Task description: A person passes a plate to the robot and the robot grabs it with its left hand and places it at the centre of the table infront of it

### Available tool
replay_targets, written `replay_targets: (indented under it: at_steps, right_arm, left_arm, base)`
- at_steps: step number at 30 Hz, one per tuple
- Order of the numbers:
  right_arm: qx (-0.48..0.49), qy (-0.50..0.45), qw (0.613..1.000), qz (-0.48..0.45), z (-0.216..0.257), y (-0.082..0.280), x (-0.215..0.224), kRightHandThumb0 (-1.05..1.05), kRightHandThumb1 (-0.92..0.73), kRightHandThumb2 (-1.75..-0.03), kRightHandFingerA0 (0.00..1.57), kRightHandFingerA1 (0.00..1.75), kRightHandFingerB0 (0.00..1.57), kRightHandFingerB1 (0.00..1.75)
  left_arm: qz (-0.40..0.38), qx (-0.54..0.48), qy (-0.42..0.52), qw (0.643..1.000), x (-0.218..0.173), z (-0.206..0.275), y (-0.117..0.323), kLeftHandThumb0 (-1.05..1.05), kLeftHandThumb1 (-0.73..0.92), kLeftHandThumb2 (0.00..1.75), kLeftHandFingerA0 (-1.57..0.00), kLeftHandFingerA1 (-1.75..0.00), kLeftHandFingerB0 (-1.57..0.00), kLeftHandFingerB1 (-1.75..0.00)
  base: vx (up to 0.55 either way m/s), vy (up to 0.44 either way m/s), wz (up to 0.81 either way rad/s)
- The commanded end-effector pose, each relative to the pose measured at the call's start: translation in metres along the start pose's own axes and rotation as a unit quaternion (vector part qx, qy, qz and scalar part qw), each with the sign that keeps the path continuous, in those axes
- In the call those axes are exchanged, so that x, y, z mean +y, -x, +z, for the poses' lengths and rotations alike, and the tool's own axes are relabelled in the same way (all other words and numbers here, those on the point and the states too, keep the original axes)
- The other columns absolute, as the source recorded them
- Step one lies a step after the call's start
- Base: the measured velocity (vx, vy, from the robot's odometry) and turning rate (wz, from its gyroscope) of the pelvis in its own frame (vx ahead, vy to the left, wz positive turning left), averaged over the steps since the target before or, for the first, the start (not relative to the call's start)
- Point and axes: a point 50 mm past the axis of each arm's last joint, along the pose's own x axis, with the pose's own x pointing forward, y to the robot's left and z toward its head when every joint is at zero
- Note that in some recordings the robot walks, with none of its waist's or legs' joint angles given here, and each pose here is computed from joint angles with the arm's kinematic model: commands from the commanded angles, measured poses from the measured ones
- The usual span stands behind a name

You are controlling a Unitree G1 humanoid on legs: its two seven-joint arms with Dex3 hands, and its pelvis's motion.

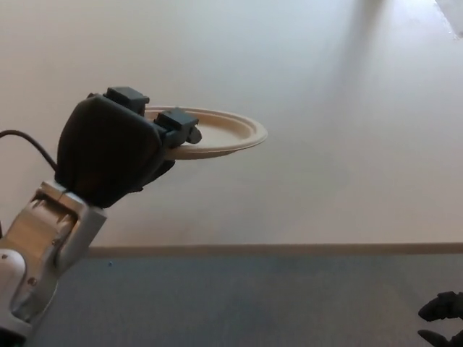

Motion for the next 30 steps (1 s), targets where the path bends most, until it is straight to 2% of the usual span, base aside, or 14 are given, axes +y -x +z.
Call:
replay_targets:
  at_steps: [1,5,6,7,13,14,17,18,19,22,23,24,25,30]
  right_arm:
    - [0.009,-0.011,1.000,0.002,-0.008,0.002,-0.001,-0.70,-0.73,-0.64,0.39,0.57,0.27,0.44]
    - [0.007,-0.015,1.000,0.003,-0.009,0.003,-0.001,-0.68,-0.77,-0.63,0.41,0.56,0.27,0.43]
    - [0.007,-0.012,1.000,0.002,-0.008,0.002,-0.001,-0.68,-0.77,-0.63,0.41,0.54,0.27,0.42]
    - [0.007,-0.009,1.000,0.002,-0.008,0.002,-0.001,-0.69,-0.78,-0.63,0.41,0.55,0.28,0.43]
    - [0.004,-0.005,1.000,0.003,-0.006,0.002,0.000,-0.71,-0.74,-0.65,0.37,0.56,0.25,0.44]
    - [0.003,-0.005,1.000,0.003,-0.005,0.002,-0.001,-0.68,-0.58,-1.03,0.38,0.65,0.15,0.51]
    - [0.003,-0.005,1.000,0.003,-0.005,0.002,-0.001,-0.68,-0.58,-1.03,0.38,0.65,0.15,0.51]
    - [0.005,0.001,1.000,0.001,-0.004,0.001,-0.002,-0.70,-0.77,-0.63,0.33,0.55,0.27,0.43]
    - [0.007,0.004,1.000,0.000,-0.003,0.001,-0.003,-0.70,-0.78,-0.63,0.29,0.55,0.27,0.44]
    - [0.007,0.005,1.000,-0.001,-0.003,0.001,-0.004,-0.70,-0.78,-0.63,0.29,0.55,0.27,0.44]
    - [0.005,0.006,1.000,-0.001,-0.003,0.001,-0.004,-0.71,-0.78,-0.63,0.29,0.56,0.27,0.45]
    - [0.004,0.006,1.000,-0.001,-0.002,0.001,-0.004,-0.71,-0.78,-0.63,0.29,0.56,0.27,0.45]
    - [0.002,0.007,1.000,-0.002,-0.002,0.001,-0.004,-0.71,-0.78,-0.63,0.30,0.57,0.28,0.45]
    - [0.005,0.013,1.000,-0.003,-0.002,0.001,-0.004,-0.70,-0.78,-0.63,0.32,0.56,0.28,0.44]
  left_arm:
    - [-0.015,0.011,-0.017,1.000,-0.019,-0.004,-0.008,-0.26,0.53,0.56,-1.02,-1.40,-0.83,-0.49]
    - [-0.054,0.010,-0.014,0.998,-0.037,-0.001,-0.016,-0.30,0.55,0.56,-0.99,-1.42,-0.81,-0.49]
    - [-0.077,0.008,-0.023,0.997,-0.041,0.000,-0.019,-0.41,0.51,0.73,-1.03,-1.34,-0.75,-0.58]
    - [-0.089,0.008,-0.023,0.996,-0.045,0.000,-0.021,-0.31,0.57,0.58,-0.98,-1.41,-0.79,-0.49]
    - [-0.153,0.019,-0.027,0.988,-0.062,0.003,-0.029,-0.35,0.59,0.60,-0.91,-1.44,-0.74,-0.47]
    - [-0.160,0.020,-0.024,0.987,-0.063,0.004,-0.030,-0.33,0.61,0.58,-0.92,-1.40,-0.75,-0.46]
    - [-0.162,0.021,-0.023,0.986,-0.064,0.003,-0.031,-0.33,0.61,0.58,-0.92,-1.40,-0.75,-0.46]
    - [-0.172,0.027,-0.015,0.985,-0.067,0.005,-0.034,-0.31,0.62,0.59,-0.93,-1.34,-0.64,-0.43]
    - [-0.186,0.038,-0.008,0.982,-0.069,0.006,-0.036,-0.32,0.69,0.60,-0.85,-1.10,-0.60,-0.40]
    - [-0.202,0.051,-0.002,0.978,-0.070,0.007,-0.038,-0.32,0.69,0.60,-0.85,-1.10,-0.60,-0.40]
    - [-0.229,0.074,0.027,0.970,-0.068,0.006,-0.040,-0.36,0.38,0.96,0.00,-0.48,0.00,-0.47]
    - [-0.249,0.089,0.051,0.963,-0.067,0.006,-0.041,-0.36,0.38,0.96,0.00,-0.48,0.00,-0.47]
    - [-0.283,0.109,0.092,0.948,-0.064,0.005,-0.043,-0.78,0.49,0.88,0.00,-0.23,-0.06,-0.20]
    - [-0.346,0.144,0.181,0.909,-0.056,-0.002,-0.048,-0.88,0.48,0.91,0.00,-0.06,0.00,0.00]
  base:
    - [0.00,0.000,0.00]
    - [0.00,0.000,0.00]
    - [0.00,0.000,0.00]
    - [0.00,0.000,0.00]
    - [0.00,0.000,0.00]
    - [0.00,0.000,0.00]
    - [0.00,0.000,0.00]
    - [0.00,0.000,0.00]
    - [0.00,0.000,0.00]
    - [0.00,0.000,0.00]
    - [0.00,0.000,0.00]
    - [0.00,0.000,0.00]
    - [0.00,0.000,0.00]
    - [0.00,0.000,0.00]
